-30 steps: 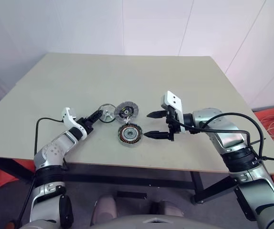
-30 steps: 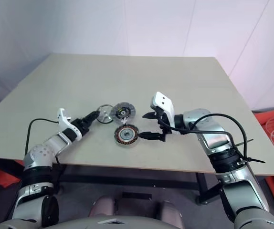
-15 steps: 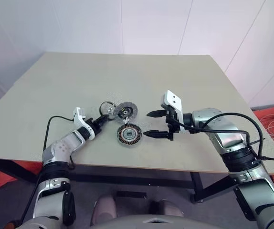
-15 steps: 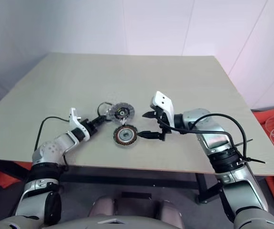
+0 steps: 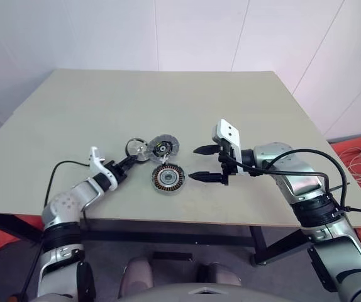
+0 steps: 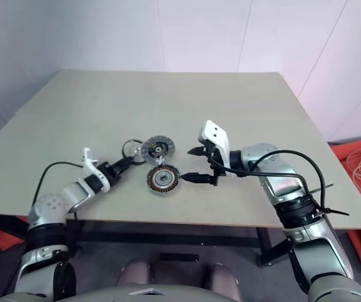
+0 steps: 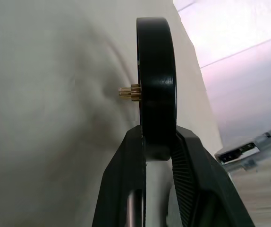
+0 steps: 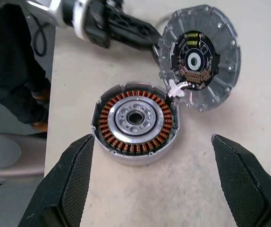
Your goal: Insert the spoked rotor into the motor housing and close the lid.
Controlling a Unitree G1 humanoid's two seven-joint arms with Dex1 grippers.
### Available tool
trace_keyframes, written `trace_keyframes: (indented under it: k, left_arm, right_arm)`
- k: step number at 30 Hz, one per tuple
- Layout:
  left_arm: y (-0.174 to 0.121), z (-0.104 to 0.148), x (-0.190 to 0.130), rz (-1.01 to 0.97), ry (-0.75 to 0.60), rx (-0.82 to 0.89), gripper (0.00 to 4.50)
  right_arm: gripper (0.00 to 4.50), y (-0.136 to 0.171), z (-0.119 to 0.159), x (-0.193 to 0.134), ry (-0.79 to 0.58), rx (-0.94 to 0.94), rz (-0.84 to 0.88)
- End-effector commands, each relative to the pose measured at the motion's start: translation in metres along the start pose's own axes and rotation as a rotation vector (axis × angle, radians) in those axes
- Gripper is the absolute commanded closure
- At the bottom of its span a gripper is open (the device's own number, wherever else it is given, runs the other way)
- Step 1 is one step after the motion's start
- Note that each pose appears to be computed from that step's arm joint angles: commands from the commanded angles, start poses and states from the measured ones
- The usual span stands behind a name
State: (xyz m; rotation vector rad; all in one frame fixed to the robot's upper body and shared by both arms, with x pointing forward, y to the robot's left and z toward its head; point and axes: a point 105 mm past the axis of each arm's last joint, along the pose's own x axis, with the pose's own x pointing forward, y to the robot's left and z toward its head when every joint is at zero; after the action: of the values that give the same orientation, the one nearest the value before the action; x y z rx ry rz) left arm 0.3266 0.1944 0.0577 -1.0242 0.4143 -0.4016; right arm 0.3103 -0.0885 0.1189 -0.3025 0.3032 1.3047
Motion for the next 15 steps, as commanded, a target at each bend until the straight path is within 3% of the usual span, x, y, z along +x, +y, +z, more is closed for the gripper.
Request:
trace_keyframes:
  k: [1,8,15]
  left_arm:
    - [-0.024,0.017,-0.032,-0.118,-0.047,-0.031,4.04]
    - [-0.034,-0.009,-0.080,-0.184,0.083,-0.106,4.04]
    - [-0.076,-0.040,-0.077,-0.370,0.215,-0.163,4.04]
  right_arm:
    - [0.00,-0.003,0.012,-0.007,-0.039,-0.036,-0.018]
    - [0.00,-0.006,0.008,-0.008,-0.022,-0.036,-0.021]
    - [0.00,-0.013,0.006,-0.010,-0.007,-0.048,-0.032]
